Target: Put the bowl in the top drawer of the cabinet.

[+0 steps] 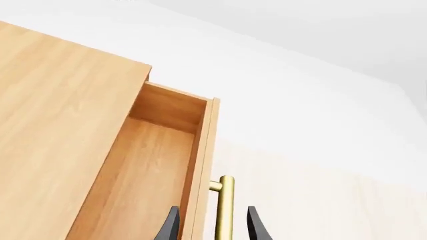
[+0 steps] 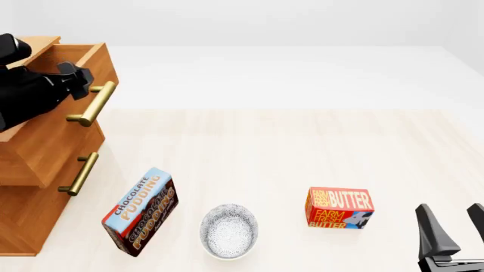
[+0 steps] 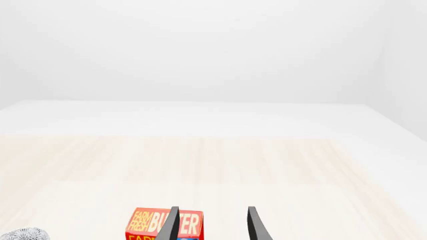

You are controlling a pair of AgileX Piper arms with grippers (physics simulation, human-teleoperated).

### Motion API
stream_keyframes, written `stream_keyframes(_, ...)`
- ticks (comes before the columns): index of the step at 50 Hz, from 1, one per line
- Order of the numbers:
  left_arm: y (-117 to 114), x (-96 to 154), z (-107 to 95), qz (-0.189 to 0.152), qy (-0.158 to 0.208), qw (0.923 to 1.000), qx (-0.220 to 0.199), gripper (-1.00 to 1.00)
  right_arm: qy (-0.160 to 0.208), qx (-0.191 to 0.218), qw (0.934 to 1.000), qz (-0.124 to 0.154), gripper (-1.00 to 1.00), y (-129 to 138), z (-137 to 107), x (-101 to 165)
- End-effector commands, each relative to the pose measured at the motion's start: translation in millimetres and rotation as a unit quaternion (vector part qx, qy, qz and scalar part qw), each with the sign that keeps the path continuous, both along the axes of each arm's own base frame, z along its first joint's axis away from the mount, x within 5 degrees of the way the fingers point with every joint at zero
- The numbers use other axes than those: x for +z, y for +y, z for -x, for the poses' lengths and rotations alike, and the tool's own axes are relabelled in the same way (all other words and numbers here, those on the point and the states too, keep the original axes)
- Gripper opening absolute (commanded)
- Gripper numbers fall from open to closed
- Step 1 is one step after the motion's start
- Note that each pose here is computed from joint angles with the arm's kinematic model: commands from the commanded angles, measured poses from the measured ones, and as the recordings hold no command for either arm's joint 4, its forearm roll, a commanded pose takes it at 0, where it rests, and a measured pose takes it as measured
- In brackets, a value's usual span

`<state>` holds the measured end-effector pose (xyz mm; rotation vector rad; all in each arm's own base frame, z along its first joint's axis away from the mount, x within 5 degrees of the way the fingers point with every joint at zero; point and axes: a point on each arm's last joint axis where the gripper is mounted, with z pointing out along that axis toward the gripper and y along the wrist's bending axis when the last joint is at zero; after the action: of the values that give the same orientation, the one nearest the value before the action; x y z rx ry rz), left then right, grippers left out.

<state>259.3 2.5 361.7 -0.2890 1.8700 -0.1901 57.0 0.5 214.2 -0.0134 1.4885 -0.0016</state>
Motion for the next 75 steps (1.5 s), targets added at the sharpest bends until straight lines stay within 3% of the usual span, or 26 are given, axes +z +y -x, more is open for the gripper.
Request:
stream_keyframes(1,-10,-13,-5,0.017,0.022,0.9995,-0.015,1.0,0.0,0.0,1.0,0.0,1.0,0,0,0)
stream_keyframes(38,-48,-14,7,0.029,0.026,0.9956,-0.085,1.0,0.0,0.0,1.0,0.0,1.0,0,0,0)
stream_keyframes(75,-79,0,12,0.04,0.0,0.9888,-0.144,1.0,0.0,0.0,1.0,0.0,1.0,0,0,0)
